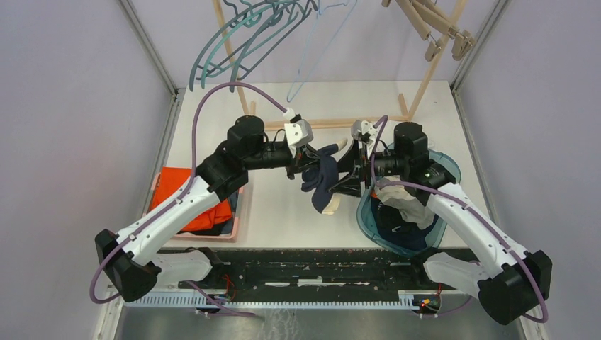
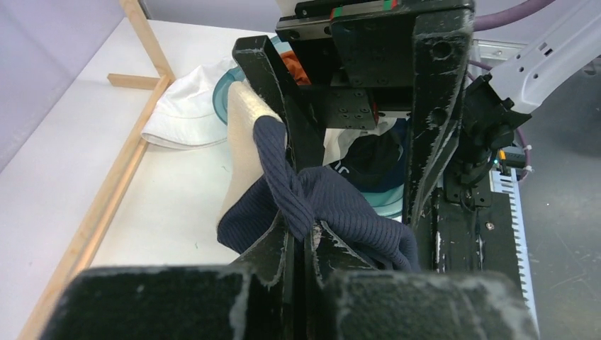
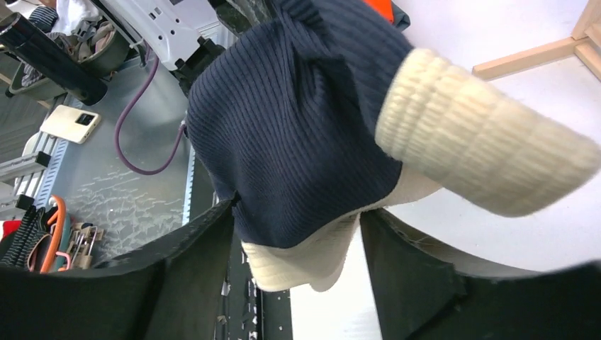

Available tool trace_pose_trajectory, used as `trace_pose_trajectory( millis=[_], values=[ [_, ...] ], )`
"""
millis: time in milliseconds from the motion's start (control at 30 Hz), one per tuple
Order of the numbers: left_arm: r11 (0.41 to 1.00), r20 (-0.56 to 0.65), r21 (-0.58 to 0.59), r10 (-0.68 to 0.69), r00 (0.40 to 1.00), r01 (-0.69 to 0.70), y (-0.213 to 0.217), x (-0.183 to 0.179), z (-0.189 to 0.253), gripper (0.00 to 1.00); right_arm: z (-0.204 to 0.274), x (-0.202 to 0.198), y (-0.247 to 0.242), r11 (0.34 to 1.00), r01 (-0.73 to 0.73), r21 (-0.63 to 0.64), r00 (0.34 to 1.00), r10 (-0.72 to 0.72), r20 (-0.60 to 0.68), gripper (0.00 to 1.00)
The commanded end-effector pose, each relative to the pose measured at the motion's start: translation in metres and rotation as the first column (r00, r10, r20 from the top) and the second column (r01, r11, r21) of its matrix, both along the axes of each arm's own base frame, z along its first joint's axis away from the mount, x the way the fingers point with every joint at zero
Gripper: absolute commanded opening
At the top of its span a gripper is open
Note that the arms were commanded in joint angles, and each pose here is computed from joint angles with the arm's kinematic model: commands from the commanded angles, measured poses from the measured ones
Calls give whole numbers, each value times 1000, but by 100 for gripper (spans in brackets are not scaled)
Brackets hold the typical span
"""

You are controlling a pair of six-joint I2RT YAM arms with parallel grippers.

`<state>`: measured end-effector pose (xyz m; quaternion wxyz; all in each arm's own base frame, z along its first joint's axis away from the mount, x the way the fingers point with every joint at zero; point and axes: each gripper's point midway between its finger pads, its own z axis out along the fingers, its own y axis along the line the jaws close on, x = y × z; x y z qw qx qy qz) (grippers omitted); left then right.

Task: Remove the underwear clipped to the hanger
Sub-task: Pick up the underwear from the center of the board, then place the underwear in the bin.

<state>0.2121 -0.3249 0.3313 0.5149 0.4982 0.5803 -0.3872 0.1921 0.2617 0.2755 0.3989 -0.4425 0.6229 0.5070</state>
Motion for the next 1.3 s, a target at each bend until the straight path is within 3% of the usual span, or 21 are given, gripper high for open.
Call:
trace_pose_trajectory(
  millis=[0,133,233,300,367,400,533,667,767,1033,1167,1267],
  values=[
    [995,-25,-96,-33,999,30,-12,-3,14,3,12,-4,8,997,-47,58,998,44,50,70],
    [992,-69,-112,-60,996,52,-17,-7,6,3,19,-3,10,996,-31,89,998,26,52,60],
    [990,-101,-118,-84,991,72,-20,-11,2,3,22,-2,9,995,-16,97,998,10,64,46],
    [990,-105,-116,-88,991,75,-20,-11,-1,3,23,-2,6,996,-12,89,996,4,94,33],
    [990,-99,-114,-93,991,82,-19,-13,-4,6,24,-1,1,997,12,77,993,-21,115,6],
    [990,-97,-112,-94,991,83,-18,-14,-5,8,26,1,-2,997,26,75,991,-36,129,2],
    [991,-49,-100,-88,995,83,-11,-16,-6,30,20,17,-24,989,144,23,977,-146,159,1],
    [995,16,-98,-21,1000,22,5,-10,3,65,21,27,-53,965,259,-50,947,-243,212,1],
    [991,58,-108,80,995,-73,24,4,12,83,27,34,-80,916,383,-121,896,-337,290,1],
    [949,217,-54,314,924,-309,76,31,24,96,-6,30,-156,668,626,-402,775,-477,413,1],
    [920,272,-6,378,885,-392,94,38,19,98,-34,8,-186,555,603,-573,797,-451,401,1],
    [899,307,27,408,860,-436,105,43,13,98,-55,-10,-197,523,528,-669,846,-388,365,4]
  ],
)
